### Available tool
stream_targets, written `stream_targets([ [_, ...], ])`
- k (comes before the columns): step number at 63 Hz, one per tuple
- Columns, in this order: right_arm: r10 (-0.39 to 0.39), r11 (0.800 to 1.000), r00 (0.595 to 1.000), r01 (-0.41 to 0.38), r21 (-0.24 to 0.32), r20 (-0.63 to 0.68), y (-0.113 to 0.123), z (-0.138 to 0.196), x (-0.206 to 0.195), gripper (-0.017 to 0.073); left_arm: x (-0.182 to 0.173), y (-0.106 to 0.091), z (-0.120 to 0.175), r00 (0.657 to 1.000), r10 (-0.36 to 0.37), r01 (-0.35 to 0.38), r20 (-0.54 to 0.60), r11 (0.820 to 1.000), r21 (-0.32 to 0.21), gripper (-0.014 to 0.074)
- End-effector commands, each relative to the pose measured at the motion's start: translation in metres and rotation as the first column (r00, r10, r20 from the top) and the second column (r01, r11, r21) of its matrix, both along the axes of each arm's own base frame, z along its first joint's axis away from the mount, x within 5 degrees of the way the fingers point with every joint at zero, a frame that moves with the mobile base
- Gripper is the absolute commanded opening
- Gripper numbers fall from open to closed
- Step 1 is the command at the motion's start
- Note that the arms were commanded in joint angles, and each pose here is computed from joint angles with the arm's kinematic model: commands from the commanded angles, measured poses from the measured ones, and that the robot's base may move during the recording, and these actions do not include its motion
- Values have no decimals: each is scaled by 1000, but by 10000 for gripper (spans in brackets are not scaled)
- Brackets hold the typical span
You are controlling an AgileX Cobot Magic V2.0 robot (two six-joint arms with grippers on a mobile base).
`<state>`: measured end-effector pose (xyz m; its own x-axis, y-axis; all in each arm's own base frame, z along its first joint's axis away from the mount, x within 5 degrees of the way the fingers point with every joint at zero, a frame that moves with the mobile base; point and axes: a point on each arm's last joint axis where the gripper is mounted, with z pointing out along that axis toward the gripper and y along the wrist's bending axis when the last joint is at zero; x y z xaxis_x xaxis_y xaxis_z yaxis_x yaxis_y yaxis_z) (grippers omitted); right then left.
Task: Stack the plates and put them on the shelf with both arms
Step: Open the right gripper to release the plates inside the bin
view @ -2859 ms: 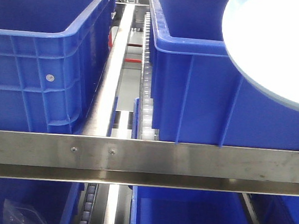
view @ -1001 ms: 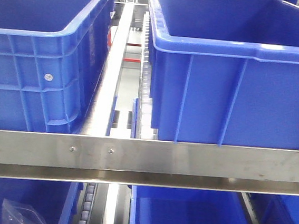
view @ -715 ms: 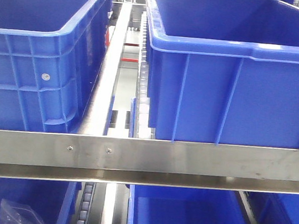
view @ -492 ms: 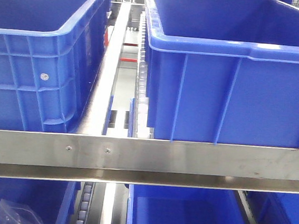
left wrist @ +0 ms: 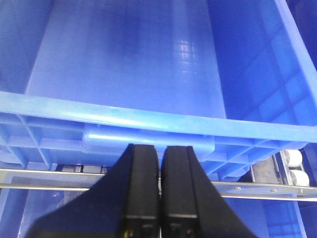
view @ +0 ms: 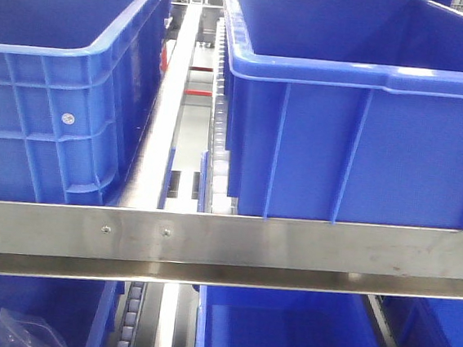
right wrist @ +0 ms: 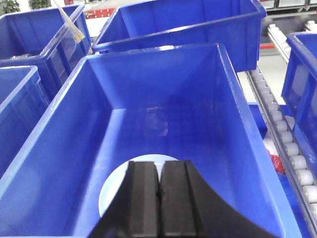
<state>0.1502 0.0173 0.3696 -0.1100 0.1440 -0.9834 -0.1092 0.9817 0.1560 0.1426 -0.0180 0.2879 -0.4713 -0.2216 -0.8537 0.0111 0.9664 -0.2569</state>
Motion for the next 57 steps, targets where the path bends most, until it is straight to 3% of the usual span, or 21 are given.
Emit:
stream_targets([
  [1, -17, 1000, 993, 15, 16, 114, -2, 17, -2, 48, 4, -1, 16, 994, 6, -4, 107, 1000, -20, 102],
  [20, -13, 1000, 996, 12, 14, 94, -2, 15, -2, 48, 4, -1, 16, 994, 6, -4, 107, 1000, -20, 102],
  [30, -15, 1000, 992, 13, 17, 127, -4, 6, -25, 48, 4, -1, 17, 994, 6, -4, 109, 1000, -20, 102],
  [57, -46, 999, 980, 42, 25, 194, -12, -93, -95, 48, 4, -1, 17, 994, 6, -4, 109, 1000, -20, 102],
])
